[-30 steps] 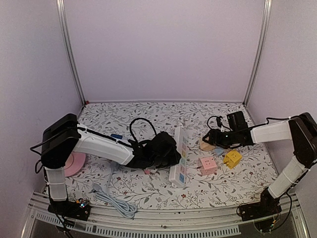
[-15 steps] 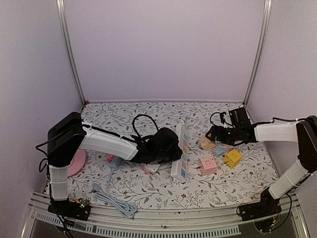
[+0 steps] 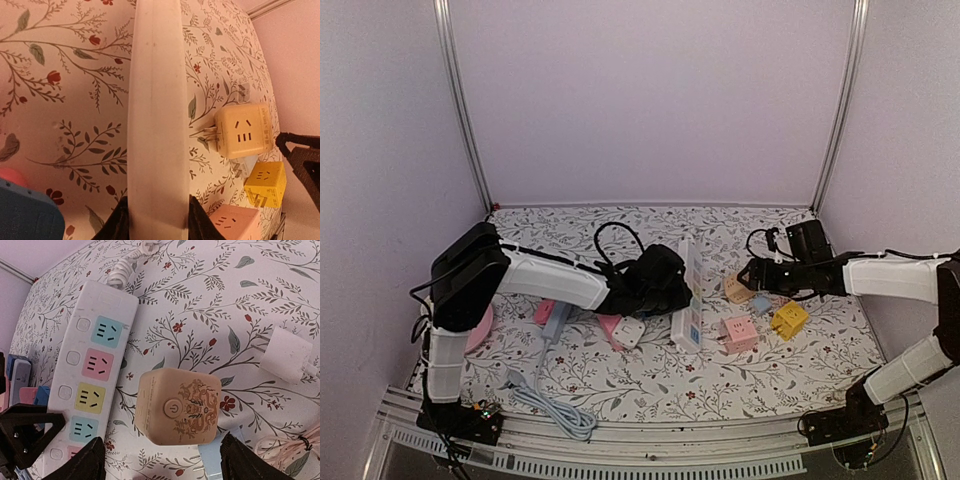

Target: Pull the plug off the socket

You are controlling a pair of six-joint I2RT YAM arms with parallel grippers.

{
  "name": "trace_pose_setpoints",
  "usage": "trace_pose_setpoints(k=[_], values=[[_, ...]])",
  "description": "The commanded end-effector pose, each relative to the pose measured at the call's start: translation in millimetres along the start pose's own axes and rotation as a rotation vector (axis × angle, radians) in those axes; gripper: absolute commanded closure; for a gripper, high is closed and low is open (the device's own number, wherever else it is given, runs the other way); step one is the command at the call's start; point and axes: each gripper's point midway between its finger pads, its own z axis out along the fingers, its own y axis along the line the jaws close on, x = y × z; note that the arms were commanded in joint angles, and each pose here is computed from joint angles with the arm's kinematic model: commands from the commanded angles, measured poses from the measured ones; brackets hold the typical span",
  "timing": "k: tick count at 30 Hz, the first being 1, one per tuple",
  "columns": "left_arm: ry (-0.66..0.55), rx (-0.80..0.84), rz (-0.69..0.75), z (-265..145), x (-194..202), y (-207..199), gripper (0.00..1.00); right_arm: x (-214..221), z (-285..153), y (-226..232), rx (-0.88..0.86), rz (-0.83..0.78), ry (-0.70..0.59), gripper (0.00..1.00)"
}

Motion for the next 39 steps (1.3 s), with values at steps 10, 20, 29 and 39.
trace_pose_setpoints(k=[10,20,29,39], values=[[-0.003,-0.081,0.023,50.8,-41.1,30.6,0.9,-0.3,-27.0,27.5,-0.06,-0.012,-0.047,0.2],[-0.002,-0.031,0.025,62.7,-66.4,23.4,0.5,-0.2,-39.5,39.0,-0.095,-0.012,-0.063,0.19],[-0.051,0.002,0.07,38.6,-94.2,10.9,0.12,3.6,-43.7,49.3,-0.129,-0.015,-0.059,0.17],[-0.129,0.04,0.1,-28.7,-107.5,13.8,0.09,14.0,-45.2,75.0,-0.184,-0.027,-0.045,0.16]])
